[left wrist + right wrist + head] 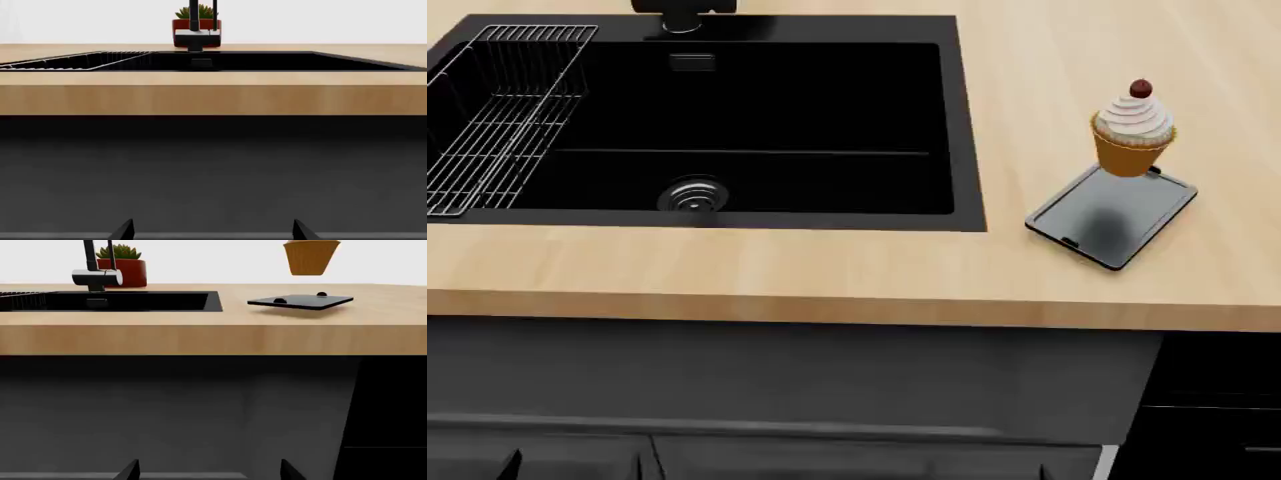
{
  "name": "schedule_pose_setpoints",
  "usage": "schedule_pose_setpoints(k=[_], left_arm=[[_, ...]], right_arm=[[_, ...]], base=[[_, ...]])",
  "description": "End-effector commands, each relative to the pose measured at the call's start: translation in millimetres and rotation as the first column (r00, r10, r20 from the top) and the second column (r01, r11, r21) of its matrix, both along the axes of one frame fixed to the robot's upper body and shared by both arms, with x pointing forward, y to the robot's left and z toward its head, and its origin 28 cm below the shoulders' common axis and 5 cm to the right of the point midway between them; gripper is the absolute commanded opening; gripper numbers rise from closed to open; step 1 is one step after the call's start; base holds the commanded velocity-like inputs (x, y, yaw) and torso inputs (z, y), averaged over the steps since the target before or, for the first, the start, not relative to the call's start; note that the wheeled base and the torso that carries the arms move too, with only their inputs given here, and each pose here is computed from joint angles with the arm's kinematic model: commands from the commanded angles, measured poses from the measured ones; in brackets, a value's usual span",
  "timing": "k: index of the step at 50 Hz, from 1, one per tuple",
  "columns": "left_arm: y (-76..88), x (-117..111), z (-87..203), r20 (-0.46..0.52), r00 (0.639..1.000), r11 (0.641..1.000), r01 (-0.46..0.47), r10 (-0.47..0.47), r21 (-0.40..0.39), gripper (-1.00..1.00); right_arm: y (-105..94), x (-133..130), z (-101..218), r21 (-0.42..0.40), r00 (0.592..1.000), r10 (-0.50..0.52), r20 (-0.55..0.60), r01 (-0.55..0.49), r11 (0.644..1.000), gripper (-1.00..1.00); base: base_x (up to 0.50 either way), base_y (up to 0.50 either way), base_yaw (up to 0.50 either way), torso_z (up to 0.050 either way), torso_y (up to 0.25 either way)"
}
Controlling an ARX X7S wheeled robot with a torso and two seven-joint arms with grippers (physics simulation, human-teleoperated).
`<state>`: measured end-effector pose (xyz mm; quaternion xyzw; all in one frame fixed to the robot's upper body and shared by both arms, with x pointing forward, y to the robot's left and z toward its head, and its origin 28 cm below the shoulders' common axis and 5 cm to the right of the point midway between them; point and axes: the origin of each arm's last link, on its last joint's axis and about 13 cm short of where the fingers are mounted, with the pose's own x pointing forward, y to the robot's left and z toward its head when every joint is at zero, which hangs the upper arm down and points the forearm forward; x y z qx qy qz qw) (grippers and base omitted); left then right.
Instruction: Move the fresh-baked cupcake off the tray onto the counter, and place the bowl used for mixing into the sink.
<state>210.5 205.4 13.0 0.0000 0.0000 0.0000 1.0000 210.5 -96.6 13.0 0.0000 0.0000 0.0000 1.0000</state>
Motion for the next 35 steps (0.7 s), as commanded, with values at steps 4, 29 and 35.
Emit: schedule_pose_setpoints(k=[4,29,35], left_arm=[[1.0,-0.5,0.0,0.012,1.000,1.000,-0.012,0.012,0.019,1.00],[2.8,-3.4,4.5,0.064,0.998,0.999,0.025,-0.023,-0.041,1.00],[2.4,-3.2,4.2,0.058,0.998,1.000,0.019,-0.018,-0.010,1.00]], right_arm=[[0.2,-0.7,-4.2,-0.016,1.000,0.010,-0.007,-0.010,1.000,1.00],[1.7,-1.5,-2.2,-0.022,1.000,0.014,-0.011,-0.014,1.000,1.00],[1.8,-1.7,-2.9,-0.025,1.000,0.015,-0.012,-0.015,1.000,1.00]], base=[[0.00,0.00,0.00,0.000,0.000],[0.00,0.00,0.00,0.004,0.000],[0.00,0.00,0.00,0.050,0.000]])
